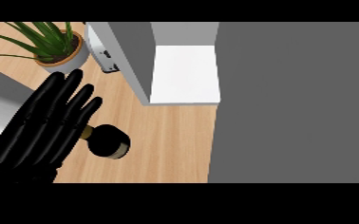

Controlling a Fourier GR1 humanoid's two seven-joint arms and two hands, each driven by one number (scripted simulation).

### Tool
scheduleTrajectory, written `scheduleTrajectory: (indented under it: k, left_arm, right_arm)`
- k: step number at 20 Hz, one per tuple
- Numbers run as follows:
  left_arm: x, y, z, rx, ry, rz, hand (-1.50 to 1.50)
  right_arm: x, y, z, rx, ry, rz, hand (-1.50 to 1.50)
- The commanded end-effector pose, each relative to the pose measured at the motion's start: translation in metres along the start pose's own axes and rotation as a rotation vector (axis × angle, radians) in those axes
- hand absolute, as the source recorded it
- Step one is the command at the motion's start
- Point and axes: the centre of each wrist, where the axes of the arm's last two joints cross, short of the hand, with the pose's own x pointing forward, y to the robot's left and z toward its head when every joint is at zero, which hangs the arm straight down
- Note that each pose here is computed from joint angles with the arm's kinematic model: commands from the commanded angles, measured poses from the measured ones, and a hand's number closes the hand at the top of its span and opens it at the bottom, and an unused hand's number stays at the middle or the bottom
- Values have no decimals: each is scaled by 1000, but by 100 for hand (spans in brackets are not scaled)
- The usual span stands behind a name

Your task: Pick up the wine, place it into the cabinet and close the cabinet

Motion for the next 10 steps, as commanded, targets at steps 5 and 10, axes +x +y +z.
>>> scheduleTrajectory:
  k: [5, 10]
  left_arm:
    - [15, 27, 23, 3, -42, -38, -150]
    - [8, 52, 6, 31, -35, -22, -150]
  right_arm:
    - [43, 10, 29, -3, -75, -40, -150]
    - [46, 7, 27, 27, -62, -32, -150]
